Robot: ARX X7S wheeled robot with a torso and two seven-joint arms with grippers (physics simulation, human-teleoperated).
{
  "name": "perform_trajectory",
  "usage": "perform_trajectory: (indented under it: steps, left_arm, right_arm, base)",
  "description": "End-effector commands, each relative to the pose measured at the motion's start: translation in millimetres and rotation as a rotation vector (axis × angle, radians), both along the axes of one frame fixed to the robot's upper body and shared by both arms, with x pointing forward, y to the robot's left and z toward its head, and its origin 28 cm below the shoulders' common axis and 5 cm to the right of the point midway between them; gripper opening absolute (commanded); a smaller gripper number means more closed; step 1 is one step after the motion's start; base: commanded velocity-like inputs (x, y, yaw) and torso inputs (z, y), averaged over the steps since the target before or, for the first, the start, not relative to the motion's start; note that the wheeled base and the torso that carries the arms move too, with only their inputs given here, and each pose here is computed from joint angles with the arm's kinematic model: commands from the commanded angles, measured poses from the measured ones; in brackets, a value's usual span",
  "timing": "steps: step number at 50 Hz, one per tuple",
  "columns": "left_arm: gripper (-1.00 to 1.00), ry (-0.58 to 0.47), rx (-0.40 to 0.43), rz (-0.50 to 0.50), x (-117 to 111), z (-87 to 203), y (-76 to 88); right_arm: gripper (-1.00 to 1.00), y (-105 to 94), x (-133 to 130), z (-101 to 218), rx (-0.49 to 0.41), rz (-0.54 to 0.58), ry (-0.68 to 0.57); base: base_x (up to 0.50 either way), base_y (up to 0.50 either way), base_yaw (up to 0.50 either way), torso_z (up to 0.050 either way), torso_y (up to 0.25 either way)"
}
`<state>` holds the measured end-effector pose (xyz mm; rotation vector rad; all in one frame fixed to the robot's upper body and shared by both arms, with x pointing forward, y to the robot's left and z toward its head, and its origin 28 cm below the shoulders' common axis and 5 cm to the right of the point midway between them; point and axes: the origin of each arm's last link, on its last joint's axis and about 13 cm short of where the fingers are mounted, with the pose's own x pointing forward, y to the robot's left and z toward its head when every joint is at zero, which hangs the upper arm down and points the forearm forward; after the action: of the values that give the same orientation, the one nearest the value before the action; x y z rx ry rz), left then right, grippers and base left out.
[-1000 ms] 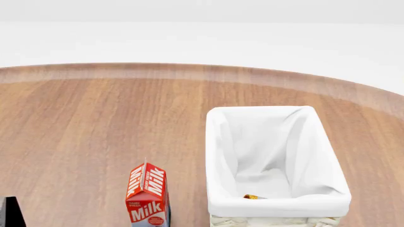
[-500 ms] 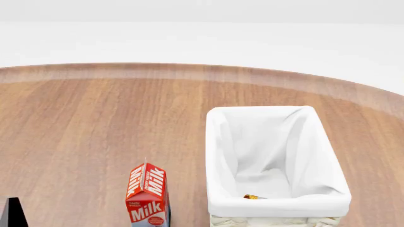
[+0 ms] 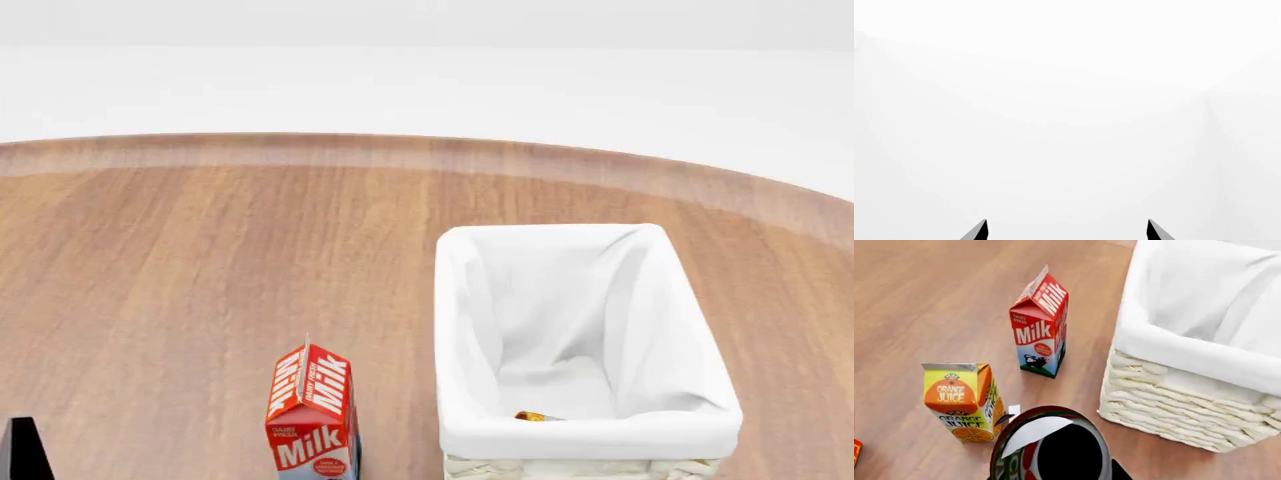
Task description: Pick up the alphabet soup and the tomato sauce, and put them in the basket.
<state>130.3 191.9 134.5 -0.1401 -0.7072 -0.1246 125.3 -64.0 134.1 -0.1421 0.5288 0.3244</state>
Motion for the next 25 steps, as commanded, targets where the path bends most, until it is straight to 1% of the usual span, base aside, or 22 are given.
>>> perform_trajectory:
  steps: [1,5,6,7,8,9,10,12,13,15,16,17,20,21,23,25]
  left_arm:
    - [1.00,-0.005,-0.005,0.001,-0.6,2.3,0.5]
    - [1.00,-0.007,-0.003,-0.005,-1.2,2.8,-0.9]
    - [1.00,-0.007,-0.003,-0.005,-1.5,3.2,-0.9]
    - [1.00,-0.008,-0.001,-0.005,-1.7,3.3,-0.6]
    - [1.00,-0.009,-0.001,-0.004,-1.6,3.3,-0.5]
    - [1.00,-0.007,-0.005,-0.003,-0.6,3.6,0.0]
    - [1.00,-0.008,-0.005,-0.003,-0.6,3.7,0.0]
    - [1.00,-0.008,-0.005,-0.004,-1.1,4.0,-0.3]
    - [1.00,-0.009,-0.005,-0.005,-1.3,3.7,-0.3]
    - [1.00,-0.008,-0.006,-0.005,-1.2,3.0,-0.3]
    - [1.00,-0.007,-0.005,-0.005,-1.0,2.5,-0.1]
    - [1.00,-0.006,-0.005,-0.004,-1.1,2.6,0.0]
    - [1.00,-0.007,-0.004,-0.004,-1.7,3.2,0.0]
    - [1.00,-0.007,-0.004,-0.002,-0.4,2.1,0.6]
    - [1.00,-0.006,-0.006,-0.003,-0.8,2.4,0.5]
    - [1.00,-0.004,-0.005,-0.004,-0.8,1.3,0.0]
  right_arm:
    - [-1.00,-10.9,12.9,59.0,-0.042,-0.019,-0.235]
    - [-1.00,-13.6,24.0,79.5,-0.043,-0.038,-0.302]
    - [-1.00,-14.1,25.2,89.4,-0.040,-0.039,-0.312]
    - [-1.00,-14.8,30.2,99.7,-0.042,-0.051,-0.351]
    - [-1.00,-15.0,32.6,103.6,-0.051,-0.051,-0.351]
    - [-1.00,-14.9,38.8,108.8,-0.081,-0.048,-0.376]
    - [-1.00,-14.8,41.8,107.2,-0.066,-0.050,-0.379]
    - [-1.00,-15.1,48.3,116.2,-0.083,-0.051,-0.401]
    - [-1.00,-15.5,55.6,119.1,-0.094,-0.056,-0.424]
    - [-1.00,-15.7,63.6,117.1,-0.096,-0.043,-0.455]
    - [-1.00,-17.3,69.3,125.3,-0.135,-0.053,-0.460]
    - [-1.00,-18.1,74.2,128.0,-0.108,-0.056,-0.463]
    - [-1.00,-20.9,85.7,131.8,-0.114,-0.063,-0.472]
    - [-1.00,-23.6,94.4,135.2,-0.129,-0.071,-0.490]
    - [-1.00,-26.4,101.9,138.5,-0.113,-0.080,-0.497]
    - [-1.00,-32.1,117.5,141.5,-0.116,-0.113,-0.506]
  base:
    - [0.00,0.00,0.00,0.000,0.000]
    - [0.00,0.00,0.00,0.000,0.000]
    - [0.00,0.00,0.00,0.000,0.000]
    - [0.00,0.00,0.00,0.000,0.000]
    - [0.00,0.00,0.00,0.000,0.000]
    - [0.00,0.00,0.00,0.000,0.000]
    - [0.00,0.00,0.00,0.000,0.000]
    - [0.00,0.00,0.00,0.000,0.000]
    - [0.00,0.00,0.00,0.000,0.000]
    - [0.00,0.00,0.00,0.000,0.005]
    - [0.00,0.00,0.00,0.000,0.000]
    - [0.00,0.00,0.00,0.000,0.000]
    - [0.00,0.00,0.00,0.000,0.000]
    - [0.00,0.00,0.00,0.000,0.000]
    - [0.00,0.00,0.00,0.000,0.000]
    - [0.00,0.00,0.00,0.000,0.000]
